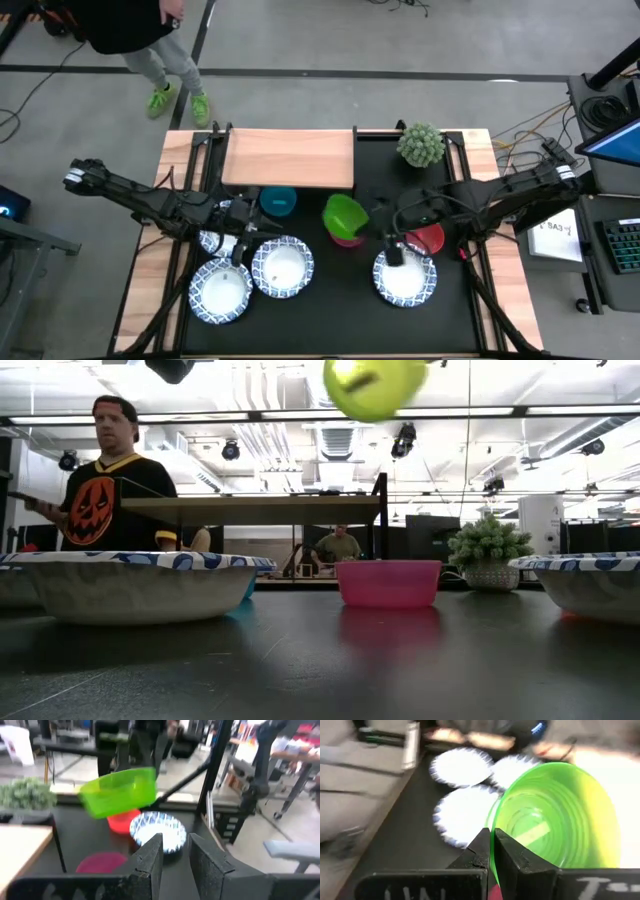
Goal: Place and stack bowls onto a shelf
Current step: Put the green bowl on the shelf, then put the white bowl on the shelf
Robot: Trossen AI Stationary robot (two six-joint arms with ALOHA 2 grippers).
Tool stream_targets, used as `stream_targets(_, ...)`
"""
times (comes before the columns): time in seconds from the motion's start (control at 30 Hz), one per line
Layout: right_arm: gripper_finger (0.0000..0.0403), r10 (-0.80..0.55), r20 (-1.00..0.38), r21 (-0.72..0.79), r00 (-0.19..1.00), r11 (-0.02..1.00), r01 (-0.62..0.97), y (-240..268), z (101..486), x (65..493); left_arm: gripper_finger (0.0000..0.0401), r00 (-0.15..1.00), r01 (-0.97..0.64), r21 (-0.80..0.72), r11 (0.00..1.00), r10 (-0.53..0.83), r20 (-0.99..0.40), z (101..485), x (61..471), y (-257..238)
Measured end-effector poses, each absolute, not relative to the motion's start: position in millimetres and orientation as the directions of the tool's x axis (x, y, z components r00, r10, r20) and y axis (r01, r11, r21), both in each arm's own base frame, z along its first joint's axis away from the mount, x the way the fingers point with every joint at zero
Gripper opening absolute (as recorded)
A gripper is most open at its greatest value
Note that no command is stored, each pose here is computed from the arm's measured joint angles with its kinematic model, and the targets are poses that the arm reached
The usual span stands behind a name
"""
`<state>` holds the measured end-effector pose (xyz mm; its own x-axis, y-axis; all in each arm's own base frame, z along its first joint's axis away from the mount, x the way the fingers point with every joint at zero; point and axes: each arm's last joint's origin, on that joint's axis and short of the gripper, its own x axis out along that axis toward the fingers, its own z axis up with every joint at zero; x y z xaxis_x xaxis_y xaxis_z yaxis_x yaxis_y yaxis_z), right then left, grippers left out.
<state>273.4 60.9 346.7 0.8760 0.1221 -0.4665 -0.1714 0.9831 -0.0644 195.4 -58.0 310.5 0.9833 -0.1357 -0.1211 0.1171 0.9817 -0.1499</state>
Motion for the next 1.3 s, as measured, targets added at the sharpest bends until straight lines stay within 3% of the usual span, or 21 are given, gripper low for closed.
stream_targets(0.2, 0.0008, -0.249, -0.463, -0.333, 0.85, 0.938, 0.093, 33, 327, 313, 0.0076, 0.99, 0.131, -0.15, 0.98, -0.138, -0.04, 321, 190, -56)
stream_targets(0.37, 0.0008, -0.362, -0.5, -0.394, 0.787, 0.904, 0.165, -1, 312, 345, 0.0076, 0.99, 0.135, -0.154, 0.979, -0.138, -0.014, 326, 183, -54)
stream_targets(0.87, 0.0015, -0.454, -0.616, -0.428, 0.644, 0.879, 0.21, -54, 298, 379, 0.0076, 0.99, 0.133, -0.161, 0.978, -0.139, -0.023, 325, 182, -54)
stream_targets(1.3, 0.0103, -0.466, -0.608, -0.416, 0.642, 0.876, 0.242, -62, 301, 377, 0.0076, 0.99, 0.133, -0.16, 0.978, -0.139, -0.026, 325, 183, -54)
